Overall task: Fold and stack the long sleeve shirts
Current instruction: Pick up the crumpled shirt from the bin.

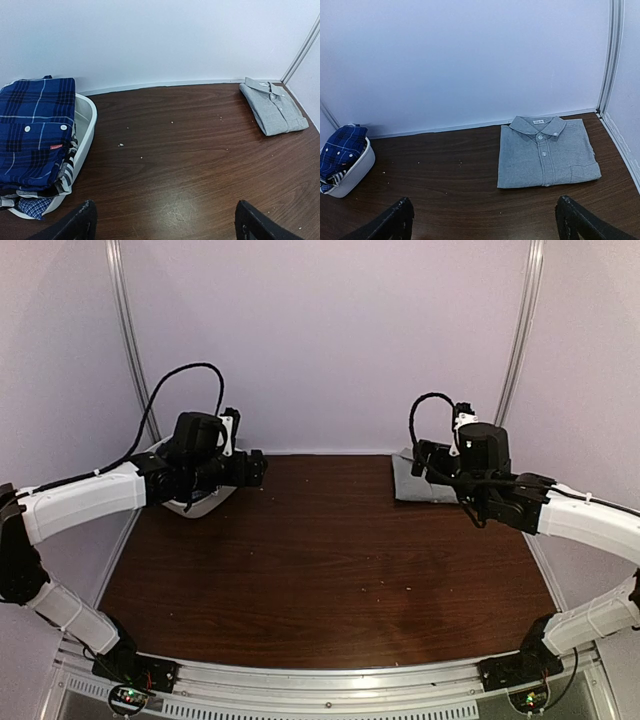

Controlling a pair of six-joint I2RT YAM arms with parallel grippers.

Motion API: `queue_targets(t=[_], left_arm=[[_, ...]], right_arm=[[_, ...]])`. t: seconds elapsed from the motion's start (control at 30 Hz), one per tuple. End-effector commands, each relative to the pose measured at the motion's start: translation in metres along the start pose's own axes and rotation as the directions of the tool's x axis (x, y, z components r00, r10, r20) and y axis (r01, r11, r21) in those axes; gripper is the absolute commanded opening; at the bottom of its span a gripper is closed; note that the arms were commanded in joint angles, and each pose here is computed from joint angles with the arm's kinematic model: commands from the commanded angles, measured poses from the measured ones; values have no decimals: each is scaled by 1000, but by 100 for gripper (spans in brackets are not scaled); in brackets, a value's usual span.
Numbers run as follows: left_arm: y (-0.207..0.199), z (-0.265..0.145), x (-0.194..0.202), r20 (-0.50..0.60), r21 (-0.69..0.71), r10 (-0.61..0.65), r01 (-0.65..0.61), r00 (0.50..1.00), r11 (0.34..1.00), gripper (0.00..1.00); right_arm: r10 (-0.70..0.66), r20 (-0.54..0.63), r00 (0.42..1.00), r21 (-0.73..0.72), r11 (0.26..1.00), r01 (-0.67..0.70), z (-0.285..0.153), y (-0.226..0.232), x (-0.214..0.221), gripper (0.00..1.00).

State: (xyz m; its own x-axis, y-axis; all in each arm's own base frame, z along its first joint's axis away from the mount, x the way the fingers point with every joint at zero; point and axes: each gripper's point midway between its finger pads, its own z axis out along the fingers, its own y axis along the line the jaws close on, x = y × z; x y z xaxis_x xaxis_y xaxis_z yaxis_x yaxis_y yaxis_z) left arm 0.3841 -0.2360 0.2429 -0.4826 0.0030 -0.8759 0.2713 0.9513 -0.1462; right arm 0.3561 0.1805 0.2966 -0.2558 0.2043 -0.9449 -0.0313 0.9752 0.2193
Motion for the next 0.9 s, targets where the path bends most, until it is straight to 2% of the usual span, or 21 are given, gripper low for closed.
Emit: queue_targets(t=[0.0,0.23,0.43,0.87], left_arm=[[11,-2,-32,78,-21,-18,19,997,1000,97],[42,-4,-48,79,-120,-22,31,997,992,98],[92,1,-58,73,-228,-77,92,994,969,98],[199,57,-27,-71,-400,-237,190,969,897,98]], right_arm=[[2,-14,1000,48,999,-1,6,-6,4,100],[-23,-35,999,87,996,26,11,-7,3,100],[-28,-21,999,97,995,30,13,-6,-4,100],[-42,48,998,-57,997,45,-7,20,-48,100]])
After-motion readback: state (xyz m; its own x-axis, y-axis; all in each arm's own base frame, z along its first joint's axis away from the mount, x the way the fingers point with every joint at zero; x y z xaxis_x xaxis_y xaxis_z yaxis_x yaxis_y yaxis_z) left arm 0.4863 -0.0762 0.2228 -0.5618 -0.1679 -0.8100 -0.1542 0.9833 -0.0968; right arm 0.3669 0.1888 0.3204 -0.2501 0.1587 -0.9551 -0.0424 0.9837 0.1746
